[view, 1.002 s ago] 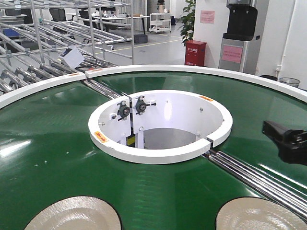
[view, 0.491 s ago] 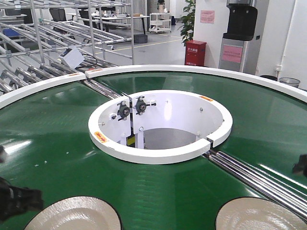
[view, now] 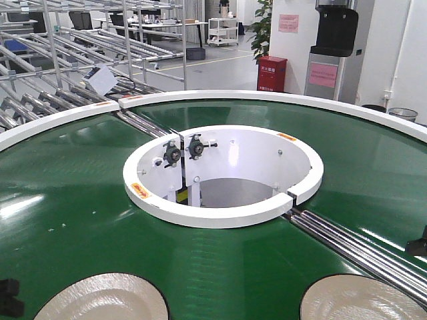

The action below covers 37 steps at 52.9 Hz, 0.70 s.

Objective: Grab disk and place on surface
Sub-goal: 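Lower both grippers toward the rims of the two cream plates, then close each gripper on the black rim of its cream plate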

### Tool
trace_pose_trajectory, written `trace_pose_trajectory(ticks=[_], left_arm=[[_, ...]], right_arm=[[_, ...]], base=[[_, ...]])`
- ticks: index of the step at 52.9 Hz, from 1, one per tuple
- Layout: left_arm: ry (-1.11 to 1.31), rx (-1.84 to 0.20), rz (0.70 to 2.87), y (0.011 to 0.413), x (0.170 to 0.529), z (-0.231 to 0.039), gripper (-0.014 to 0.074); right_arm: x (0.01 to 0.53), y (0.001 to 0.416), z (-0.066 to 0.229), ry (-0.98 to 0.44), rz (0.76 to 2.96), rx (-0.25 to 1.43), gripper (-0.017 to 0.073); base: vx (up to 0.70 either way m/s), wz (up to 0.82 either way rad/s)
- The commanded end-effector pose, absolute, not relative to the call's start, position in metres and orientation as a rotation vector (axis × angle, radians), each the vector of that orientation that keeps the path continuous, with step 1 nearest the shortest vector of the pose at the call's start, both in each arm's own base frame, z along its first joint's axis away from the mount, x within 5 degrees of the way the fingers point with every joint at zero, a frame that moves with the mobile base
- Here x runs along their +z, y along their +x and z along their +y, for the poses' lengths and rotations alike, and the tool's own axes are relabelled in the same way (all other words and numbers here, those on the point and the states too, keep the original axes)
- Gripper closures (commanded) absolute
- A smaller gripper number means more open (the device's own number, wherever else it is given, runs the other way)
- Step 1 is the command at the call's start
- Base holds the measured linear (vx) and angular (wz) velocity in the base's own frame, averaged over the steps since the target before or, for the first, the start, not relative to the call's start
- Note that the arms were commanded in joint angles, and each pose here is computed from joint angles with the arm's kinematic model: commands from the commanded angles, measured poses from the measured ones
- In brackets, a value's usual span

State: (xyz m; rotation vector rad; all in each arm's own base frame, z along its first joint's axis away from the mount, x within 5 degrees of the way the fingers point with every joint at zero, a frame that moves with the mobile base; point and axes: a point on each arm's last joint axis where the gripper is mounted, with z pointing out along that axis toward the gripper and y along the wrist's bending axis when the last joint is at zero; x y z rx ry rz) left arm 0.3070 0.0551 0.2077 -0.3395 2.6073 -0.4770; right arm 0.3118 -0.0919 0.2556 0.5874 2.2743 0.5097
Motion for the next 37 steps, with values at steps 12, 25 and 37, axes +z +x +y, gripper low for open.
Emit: trace_pose_trajectory(ticks=[12, 25, 37], left_arm=[[-0.300, -0.773, 2.516, 0.328, 0.196, 0.040, 0.0116], [-0.260, -0.862, 2.574, 0.333, 0.175, 0.025, 0.0168], [-0.182, -0.952, 2.526, 0.336, 0.177, 0.011, 0.0484]], right_arm=[[0.277, 0.314, -0.098, 0.579, 2.173, 0.468, -0.0035], [0.277, 0.314, -0.097, 0.577, 2.175, 0.471, -0.0035], [0.276, 0.313, -0.098, 0.550, 2.198, 0.444, -0.0035]], base=[[0.00, 0.00], [0.00, 0.00], [0.00, 0.00]])
